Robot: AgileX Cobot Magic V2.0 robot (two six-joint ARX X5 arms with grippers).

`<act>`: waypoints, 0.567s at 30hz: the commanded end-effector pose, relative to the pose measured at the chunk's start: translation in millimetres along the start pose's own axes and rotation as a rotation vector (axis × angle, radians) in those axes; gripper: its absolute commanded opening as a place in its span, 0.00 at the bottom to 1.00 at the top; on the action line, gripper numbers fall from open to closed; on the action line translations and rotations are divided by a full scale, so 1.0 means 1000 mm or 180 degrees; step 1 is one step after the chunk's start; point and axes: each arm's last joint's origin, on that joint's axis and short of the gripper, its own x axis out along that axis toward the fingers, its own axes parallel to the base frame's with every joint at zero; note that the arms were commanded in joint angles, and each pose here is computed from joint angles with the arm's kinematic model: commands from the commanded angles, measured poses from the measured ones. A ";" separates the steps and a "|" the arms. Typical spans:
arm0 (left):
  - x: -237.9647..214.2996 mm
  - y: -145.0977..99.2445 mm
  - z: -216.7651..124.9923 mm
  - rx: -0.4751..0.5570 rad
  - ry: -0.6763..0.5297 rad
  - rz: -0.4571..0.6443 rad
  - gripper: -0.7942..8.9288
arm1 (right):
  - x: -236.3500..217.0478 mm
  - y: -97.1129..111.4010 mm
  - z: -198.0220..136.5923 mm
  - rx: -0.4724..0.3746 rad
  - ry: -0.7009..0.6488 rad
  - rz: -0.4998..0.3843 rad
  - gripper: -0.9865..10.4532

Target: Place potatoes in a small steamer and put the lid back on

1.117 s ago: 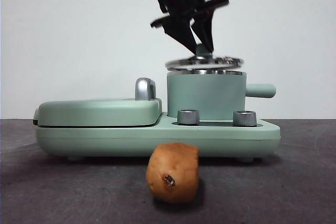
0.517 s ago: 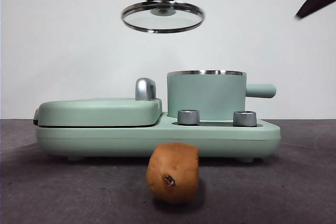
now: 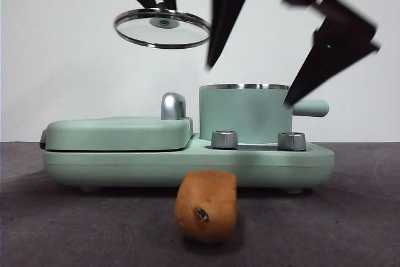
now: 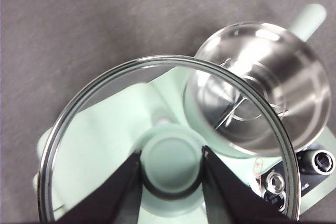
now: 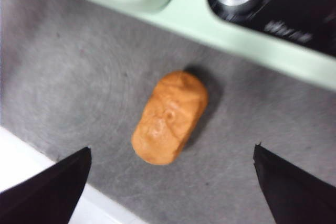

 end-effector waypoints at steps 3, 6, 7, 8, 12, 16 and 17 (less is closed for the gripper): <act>-0.052 0.008 0.003 -0.0030 -0.0410 0.0072 0.10 | 0.033 0.012 0.004 0.0083 0.0217 -0.0069 0.51; -0.070 0.011 0.000 -0.0062 -0.0492 0.0104 0.10 | 0.050 0.014 0.004 0.0062 0.0301 -0.0099 0.51; -0.076 0.011 -0.001 -0.0063 -0.0512 0.0107 0.10 | 0.056 0.015 0.005 0.0051 0.0318 -0.0103 0.51; -0.080 0.010 -0.002 -0.0063 -0.0526 0.0109 0.10 | 0.061 0.015 0.005 0.0049 0.0329 -0.0108 0.51; -0.095 0.009 -0.007 -0.0058 -0.0541 0.0109 0.10 | 0.081 0.014 0.006 0.0050 0.0418 -0.0161 0.51; -0.106 0.007 -0.010 -0.0055 -0.0583 0.0111 0.10 | 0.097 0.011 0.006 0.0045 0.0434 -0.0329 0.49; -0.107 0.007 -0.010 -0.0055 -0.0590 0.0112 0.10 | 0.099 0.011 0.006 0.0047 0.0452 -0.0339 0.46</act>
